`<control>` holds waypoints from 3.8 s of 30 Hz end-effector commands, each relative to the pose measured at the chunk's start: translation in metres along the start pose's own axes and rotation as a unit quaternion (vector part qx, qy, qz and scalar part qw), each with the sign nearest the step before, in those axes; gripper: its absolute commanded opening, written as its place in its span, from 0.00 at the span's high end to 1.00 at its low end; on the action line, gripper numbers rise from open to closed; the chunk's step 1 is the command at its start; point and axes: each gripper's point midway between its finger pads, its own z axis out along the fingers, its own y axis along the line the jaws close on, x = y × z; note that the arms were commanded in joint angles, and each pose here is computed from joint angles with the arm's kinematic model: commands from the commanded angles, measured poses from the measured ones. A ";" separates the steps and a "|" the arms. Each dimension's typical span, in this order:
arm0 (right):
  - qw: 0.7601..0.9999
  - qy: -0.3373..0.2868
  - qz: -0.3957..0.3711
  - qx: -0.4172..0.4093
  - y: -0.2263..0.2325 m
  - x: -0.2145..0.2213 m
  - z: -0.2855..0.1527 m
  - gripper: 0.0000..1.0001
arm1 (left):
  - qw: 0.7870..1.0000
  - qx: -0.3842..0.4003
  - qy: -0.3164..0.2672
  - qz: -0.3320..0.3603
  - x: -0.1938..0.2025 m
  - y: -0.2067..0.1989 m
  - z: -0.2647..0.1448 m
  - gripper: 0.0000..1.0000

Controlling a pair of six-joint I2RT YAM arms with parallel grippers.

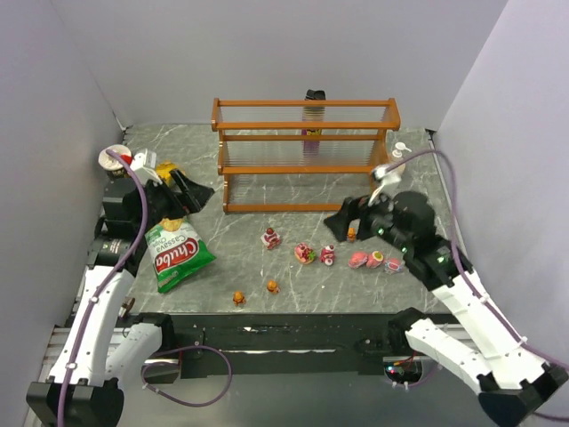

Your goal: Place and organize the plastic toys onto the shelf

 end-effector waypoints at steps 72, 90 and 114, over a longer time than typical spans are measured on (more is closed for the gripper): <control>0.991 -0.002 -0.126 0.053 0.042 0.120 0.220 1.00 | 0.999 -0.020 0.018 0.029 0.017 0.010 0.019 0.04; 0.954 -0.117 -0.082 0.263 -0.108 0.053 0.164 1.00 | 0.999 -0.017 0.019 0.029 0.018 0.009 0.019 0.04; 0.927 -0.173 0.002 0.334 -0.159 0.025 0.160 1.00 | 0.999 -0.005 0.022 0.030 0.023 0.001 0.018 0.04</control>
